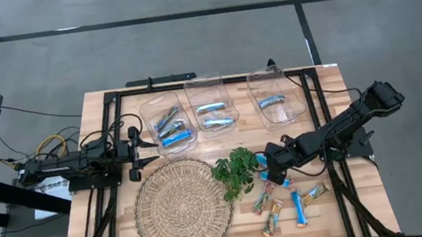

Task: Pick and place Granola Bars by type
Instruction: Put the red granola bar into the right transparent bin

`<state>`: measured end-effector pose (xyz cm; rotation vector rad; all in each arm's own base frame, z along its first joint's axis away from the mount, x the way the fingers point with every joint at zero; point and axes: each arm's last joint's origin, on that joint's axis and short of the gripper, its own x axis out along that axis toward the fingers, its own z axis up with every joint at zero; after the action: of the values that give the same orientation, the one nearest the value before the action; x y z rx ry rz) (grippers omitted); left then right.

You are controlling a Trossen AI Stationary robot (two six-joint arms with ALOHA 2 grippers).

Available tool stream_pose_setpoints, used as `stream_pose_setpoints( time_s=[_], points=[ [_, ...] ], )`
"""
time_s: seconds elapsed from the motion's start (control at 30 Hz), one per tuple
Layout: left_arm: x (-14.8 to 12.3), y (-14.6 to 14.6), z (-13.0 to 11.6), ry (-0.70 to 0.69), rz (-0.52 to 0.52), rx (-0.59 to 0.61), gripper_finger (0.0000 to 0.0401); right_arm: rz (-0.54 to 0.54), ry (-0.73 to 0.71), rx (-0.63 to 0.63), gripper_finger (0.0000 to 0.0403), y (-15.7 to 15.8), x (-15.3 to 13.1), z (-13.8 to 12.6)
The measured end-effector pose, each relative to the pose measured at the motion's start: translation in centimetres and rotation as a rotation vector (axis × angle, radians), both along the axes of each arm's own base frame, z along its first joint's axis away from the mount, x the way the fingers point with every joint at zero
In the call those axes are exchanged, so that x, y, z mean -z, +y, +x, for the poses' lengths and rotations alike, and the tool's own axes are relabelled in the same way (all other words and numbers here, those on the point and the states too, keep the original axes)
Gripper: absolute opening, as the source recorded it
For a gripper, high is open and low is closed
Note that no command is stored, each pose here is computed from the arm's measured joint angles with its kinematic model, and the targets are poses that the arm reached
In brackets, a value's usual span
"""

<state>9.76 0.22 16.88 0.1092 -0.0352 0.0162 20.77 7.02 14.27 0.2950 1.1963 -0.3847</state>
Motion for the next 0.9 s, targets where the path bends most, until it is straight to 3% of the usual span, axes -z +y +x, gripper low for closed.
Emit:
stream_pose_setpoints(
  time_s=[0.3,0.67,0.9],
  points=[
    [0.00,0.00,0.00,0.000,0.000,0.000,0.0183,-0.002,-0.017,-0.032,0.0088,0.11,-0.05,0.17],
    [0.00,0.00,0.00,0.000,0.000,0.000,0.0183,0.012,-0.040,-0.020,0.0262,0.13,-0.40,0.16],
    [0.01,0.00,0.00,0.000,0.000,0.000,0.0183,0.008,-0.026,-0.003,0.0325,-0.25,-0.32,0.16]
  ],
)
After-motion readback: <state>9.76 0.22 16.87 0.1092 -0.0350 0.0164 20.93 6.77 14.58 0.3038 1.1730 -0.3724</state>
